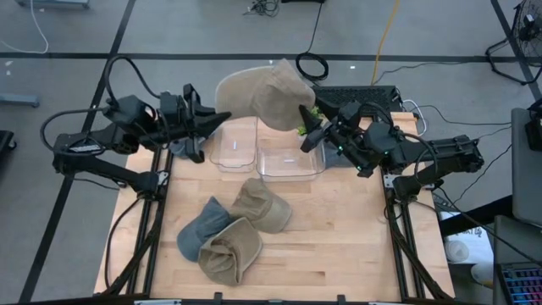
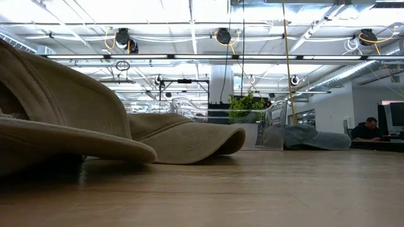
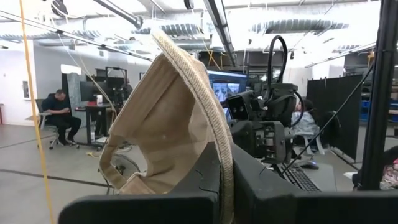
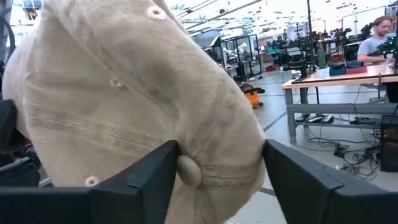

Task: Pick & Place hat
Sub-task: Put the right brown cap into the right transparent bin

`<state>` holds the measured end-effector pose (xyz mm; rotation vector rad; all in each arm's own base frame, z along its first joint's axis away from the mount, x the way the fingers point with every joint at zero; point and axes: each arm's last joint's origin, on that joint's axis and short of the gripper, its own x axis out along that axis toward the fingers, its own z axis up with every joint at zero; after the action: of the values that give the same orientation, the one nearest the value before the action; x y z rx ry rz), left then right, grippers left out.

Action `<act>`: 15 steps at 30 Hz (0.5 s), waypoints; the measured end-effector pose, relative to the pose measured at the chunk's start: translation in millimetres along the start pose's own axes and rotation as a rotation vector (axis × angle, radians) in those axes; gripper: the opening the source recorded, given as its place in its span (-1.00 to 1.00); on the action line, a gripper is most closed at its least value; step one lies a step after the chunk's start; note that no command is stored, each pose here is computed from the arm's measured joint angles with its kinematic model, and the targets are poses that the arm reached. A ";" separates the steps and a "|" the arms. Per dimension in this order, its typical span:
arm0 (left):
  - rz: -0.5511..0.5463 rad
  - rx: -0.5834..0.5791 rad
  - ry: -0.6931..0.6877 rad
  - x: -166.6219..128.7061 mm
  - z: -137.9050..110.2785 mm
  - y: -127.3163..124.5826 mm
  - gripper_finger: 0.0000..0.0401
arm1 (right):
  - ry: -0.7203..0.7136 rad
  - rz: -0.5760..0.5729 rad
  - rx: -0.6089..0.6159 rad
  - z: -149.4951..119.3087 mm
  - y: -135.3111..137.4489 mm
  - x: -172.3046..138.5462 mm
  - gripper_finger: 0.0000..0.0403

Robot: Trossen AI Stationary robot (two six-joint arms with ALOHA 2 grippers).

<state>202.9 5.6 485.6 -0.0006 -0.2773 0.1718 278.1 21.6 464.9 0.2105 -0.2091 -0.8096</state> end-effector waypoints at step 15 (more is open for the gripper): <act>0.080 0.036 0.140 -1.3 -13.0 9.2 -0.75 | -0.021 0.251 -0.107 7.6 7.8 -9.8 -0.94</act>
<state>203.7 14.7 472.5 0.0117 -0.1344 0.2550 274.9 33.2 473.2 0.0732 -0.2069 -0.5721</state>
